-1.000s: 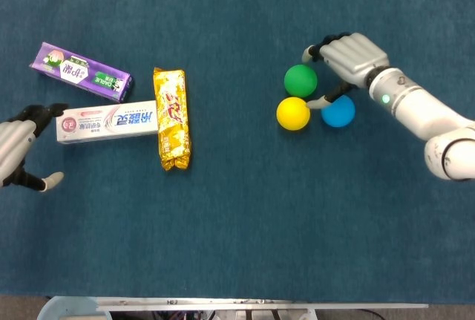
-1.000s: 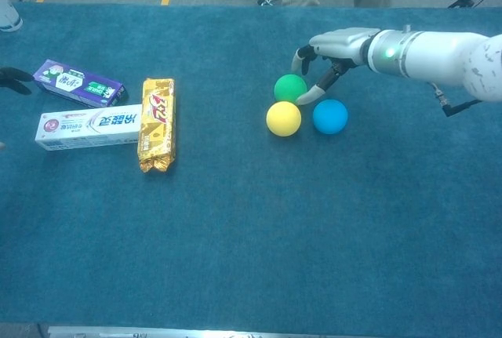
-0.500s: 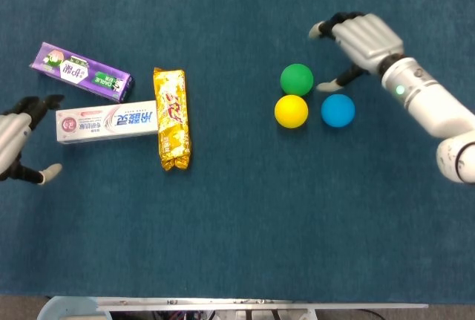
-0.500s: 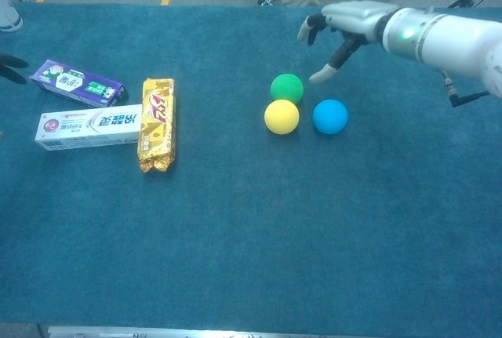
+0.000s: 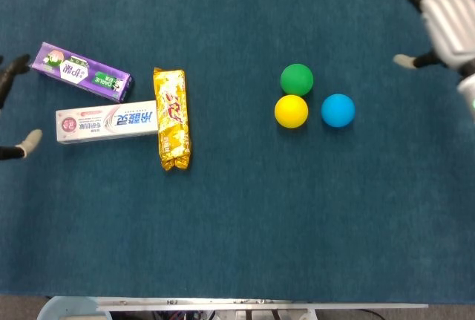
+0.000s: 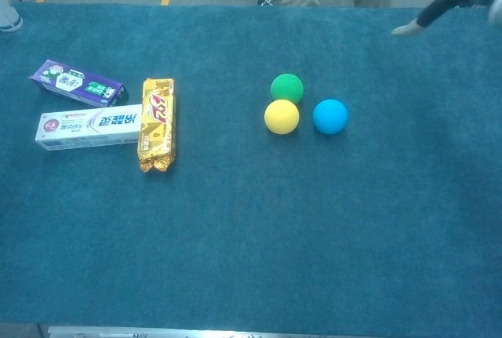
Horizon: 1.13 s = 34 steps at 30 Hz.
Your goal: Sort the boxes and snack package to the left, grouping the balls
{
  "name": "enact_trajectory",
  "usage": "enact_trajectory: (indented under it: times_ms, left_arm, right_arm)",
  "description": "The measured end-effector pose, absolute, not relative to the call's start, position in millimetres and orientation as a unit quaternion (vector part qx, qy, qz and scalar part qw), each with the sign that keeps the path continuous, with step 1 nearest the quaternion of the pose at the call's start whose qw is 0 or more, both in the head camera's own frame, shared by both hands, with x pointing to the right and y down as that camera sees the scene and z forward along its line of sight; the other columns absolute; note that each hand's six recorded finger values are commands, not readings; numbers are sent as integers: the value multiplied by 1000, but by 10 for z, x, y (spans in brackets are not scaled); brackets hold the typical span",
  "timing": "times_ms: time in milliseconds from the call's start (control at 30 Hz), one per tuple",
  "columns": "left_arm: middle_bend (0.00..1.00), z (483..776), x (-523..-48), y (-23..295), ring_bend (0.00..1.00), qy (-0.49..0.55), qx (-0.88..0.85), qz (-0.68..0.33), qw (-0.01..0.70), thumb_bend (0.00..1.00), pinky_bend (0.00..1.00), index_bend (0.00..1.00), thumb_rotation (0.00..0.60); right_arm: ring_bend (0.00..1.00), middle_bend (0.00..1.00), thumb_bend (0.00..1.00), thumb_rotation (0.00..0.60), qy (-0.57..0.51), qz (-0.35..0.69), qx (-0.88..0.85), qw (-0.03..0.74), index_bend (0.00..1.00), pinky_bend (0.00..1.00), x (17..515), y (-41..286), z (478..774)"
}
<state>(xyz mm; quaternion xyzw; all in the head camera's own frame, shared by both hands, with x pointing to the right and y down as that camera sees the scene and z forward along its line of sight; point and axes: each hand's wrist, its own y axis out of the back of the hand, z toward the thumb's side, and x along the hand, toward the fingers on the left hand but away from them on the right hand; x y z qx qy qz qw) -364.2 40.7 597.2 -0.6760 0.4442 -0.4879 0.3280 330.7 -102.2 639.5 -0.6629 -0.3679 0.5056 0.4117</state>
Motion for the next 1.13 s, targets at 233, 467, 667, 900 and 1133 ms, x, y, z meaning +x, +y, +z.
enact_trajectory:
  times_ms: [233,467,667,900,1133]
  left_arm:
    - [200,5916,-3677,561,98,478,-636,-468,384,270,145,39,600]
    - [220,5982,-3716,769,98,488,-609,-481,399,270,144,65,600]
    - [219,6049,-3664,936,97,487,-600,-483,411,270,144,65,600]
    - [218,6036,-3655,1056,98,499,-590,-479,417,269,144,65,600]
    - [220,6013,-3677,1093,98,502,-584,-483,418,270,144,104,600]
  right_arm:
    - [139,300,83,600,-420,510,-608,439,226,176,3828,-597,6090]
    - [139,300,106,600,-461,536,-554,440,226,176,4371,4,5918]
    - [139,301,106,600,-482,562,-524,421,226,176,4728,487,5826]
    - [139,301,106,600,-497,564,-521,406,226,176,4892,633,5766]
    - [139,301,106,600,-502,559,-524,401,226,176,4917,652,5775]
